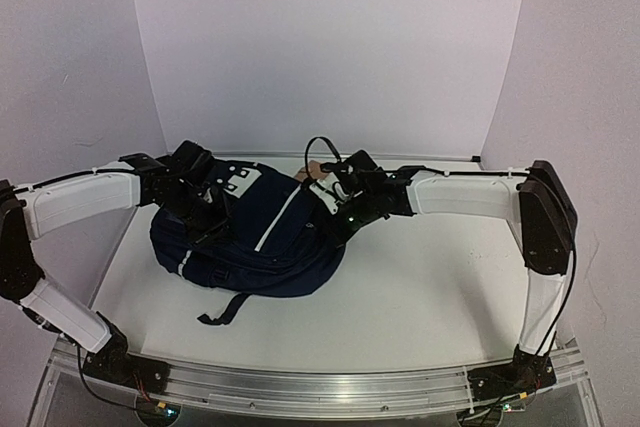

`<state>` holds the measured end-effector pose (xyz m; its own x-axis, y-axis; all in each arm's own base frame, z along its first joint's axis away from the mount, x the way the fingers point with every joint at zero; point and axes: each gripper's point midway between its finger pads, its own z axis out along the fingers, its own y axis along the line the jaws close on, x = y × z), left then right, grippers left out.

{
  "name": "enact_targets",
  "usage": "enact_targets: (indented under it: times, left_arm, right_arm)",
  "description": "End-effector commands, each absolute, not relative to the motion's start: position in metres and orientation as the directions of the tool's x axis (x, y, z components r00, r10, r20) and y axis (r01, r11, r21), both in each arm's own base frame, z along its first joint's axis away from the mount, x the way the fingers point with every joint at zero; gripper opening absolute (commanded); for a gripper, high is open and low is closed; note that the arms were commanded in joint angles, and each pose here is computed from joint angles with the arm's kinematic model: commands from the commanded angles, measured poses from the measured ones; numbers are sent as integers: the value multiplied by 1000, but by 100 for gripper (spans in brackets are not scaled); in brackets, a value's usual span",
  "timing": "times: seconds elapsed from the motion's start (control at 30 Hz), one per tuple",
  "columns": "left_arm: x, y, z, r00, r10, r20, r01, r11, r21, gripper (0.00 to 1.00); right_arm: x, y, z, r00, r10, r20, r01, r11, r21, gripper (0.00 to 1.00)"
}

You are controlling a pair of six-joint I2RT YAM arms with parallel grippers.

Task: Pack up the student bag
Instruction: Zip the student bag at the center of the board.

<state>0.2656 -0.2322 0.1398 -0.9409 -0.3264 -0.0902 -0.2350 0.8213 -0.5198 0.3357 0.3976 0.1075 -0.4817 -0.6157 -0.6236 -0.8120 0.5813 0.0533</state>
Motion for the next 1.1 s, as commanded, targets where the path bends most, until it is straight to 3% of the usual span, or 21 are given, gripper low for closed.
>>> enact_targets:
  times: [0.0,0.17,0.3,0.37,0.47,0.63,1.07]
  left_arm:
    - [234,-197,134,-947,-318,-51,-270,870,-412,0]
    - [228,-186,137,-945,-317,-75,-262,877,-402,0]
    - [235,-194,158,-958,-243,-154,-148,874,-463,5]
    - [241,-202,176,-956,-189,-224,-55,866,-498,20]
    - [246,-211,217,-905,-117,-409,123,849,-514,47]
    - [247,-217,264,-793,-63,-606,294,832,-471,67]
    - [271,-296,226,-714,251,-654,464,869,-173,66]
  right_arm:
    - [373,367,101,-508,-623,-595,-752,658,-47,0]
    - [372,375,93,-557,-586,-589,-753,656,59,0]
    - [350,399,110,-577,-547,-606,-783,580,223,0]
    - [336,411,119,-587,-534,-609,-793,533,296,0]
    - [318,425,130,-604,-520,-604,-791,482,377,0]
    - [307,434,138,-622,-507,-597,-782,449,433,0]
    - [294,432,142,-641,-506,-577,-768,424,481,0]
